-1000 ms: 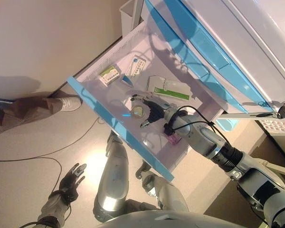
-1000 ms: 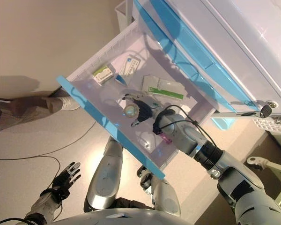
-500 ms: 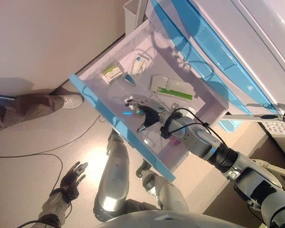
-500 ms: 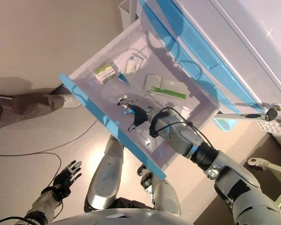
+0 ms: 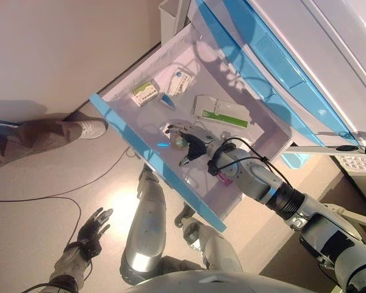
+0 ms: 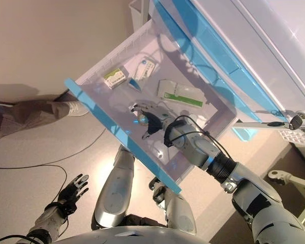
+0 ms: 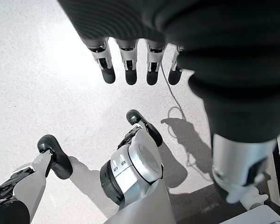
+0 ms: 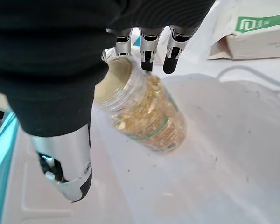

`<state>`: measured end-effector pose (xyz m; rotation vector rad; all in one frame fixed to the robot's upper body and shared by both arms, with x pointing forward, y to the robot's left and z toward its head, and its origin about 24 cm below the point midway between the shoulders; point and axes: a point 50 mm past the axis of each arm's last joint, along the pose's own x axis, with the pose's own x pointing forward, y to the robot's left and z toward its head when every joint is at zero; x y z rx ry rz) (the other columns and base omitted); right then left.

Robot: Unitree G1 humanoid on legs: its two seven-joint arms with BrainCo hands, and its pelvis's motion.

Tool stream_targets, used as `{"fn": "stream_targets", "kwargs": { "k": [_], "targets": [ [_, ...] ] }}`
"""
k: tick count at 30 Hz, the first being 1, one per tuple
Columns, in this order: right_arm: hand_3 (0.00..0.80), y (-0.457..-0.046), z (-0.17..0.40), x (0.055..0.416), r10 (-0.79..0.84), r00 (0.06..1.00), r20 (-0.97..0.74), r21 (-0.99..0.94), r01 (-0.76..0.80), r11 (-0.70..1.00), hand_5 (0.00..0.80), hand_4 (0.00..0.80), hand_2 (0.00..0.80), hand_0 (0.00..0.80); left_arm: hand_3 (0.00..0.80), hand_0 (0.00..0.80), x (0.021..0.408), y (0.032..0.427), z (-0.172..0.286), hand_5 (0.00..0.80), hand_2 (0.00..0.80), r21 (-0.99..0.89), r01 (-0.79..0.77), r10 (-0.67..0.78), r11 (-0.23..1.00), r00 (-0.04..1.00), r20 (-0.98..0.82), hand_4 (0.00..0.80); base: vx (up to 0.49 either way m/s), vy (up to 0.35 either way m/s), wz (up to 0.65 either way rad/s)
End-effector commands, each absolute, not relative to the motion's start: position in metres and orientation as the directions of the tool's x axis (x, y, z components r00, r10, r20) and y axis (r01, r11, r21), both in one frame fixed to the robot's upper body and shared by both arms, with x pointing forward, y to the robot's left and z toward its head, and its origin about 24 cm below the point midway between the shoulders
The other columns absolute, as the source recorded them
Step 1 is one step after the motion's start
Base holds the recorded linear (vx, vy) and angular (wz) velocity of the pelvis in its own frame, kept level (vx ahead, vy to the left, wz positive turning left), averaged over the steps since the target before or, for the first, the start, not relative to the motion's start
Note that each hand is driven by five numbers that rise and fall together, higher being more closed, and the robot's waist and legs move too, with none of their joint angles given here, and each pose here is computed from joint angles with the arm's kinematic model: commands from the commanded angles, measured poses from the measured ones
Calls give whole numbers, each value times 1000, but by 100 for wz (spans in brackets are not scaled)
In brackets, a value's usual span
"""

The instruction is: Open the drawer and pick up the medicine

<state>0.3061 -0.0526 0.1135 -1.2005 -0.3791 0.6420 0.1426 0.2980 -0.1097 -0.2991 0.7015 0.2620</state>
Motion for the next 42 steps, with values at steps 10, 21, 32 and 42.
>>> {"fn": "stream_targets", "kwargs": {
  "k": [10, 21, 32, 42],
  "targets": [
    [0, -47, 123, 300, 652, 758, 33, -944, -191, 270, 0, 0, 0, 0, 0, 0, 121, 293, -120, 0, 0, -161, -348, 132, 924, 682, -719, 0, 0, 0, 0],
    [734, -44, 118, 301, 653, 758, 11, -950, -197, 244, 734, 734, 734, 734, 0, 0, 122, 294, -120, 0, 0, -159, -349, 133, 924, 680, -721, 0, 0, 0, 0],
    [800, -41, 117, 301, 656, 755, 9, -955, -188, 230, 800, 800, 800, 800, 0, 0, 124, 294, -119, 0, 0, -154, -350, 137, 924, 679, -721, 0, 0, 0, 0],
    [800, -41, 120, 301, 667, 745, 20, -957, -179, 228, 800, 800, 800, 800, 0, 0, 126, 295, -118, 0, 0, -155, -352, 140, 923, 683, -717, 0, 0, 0, 0]
  ]
}}
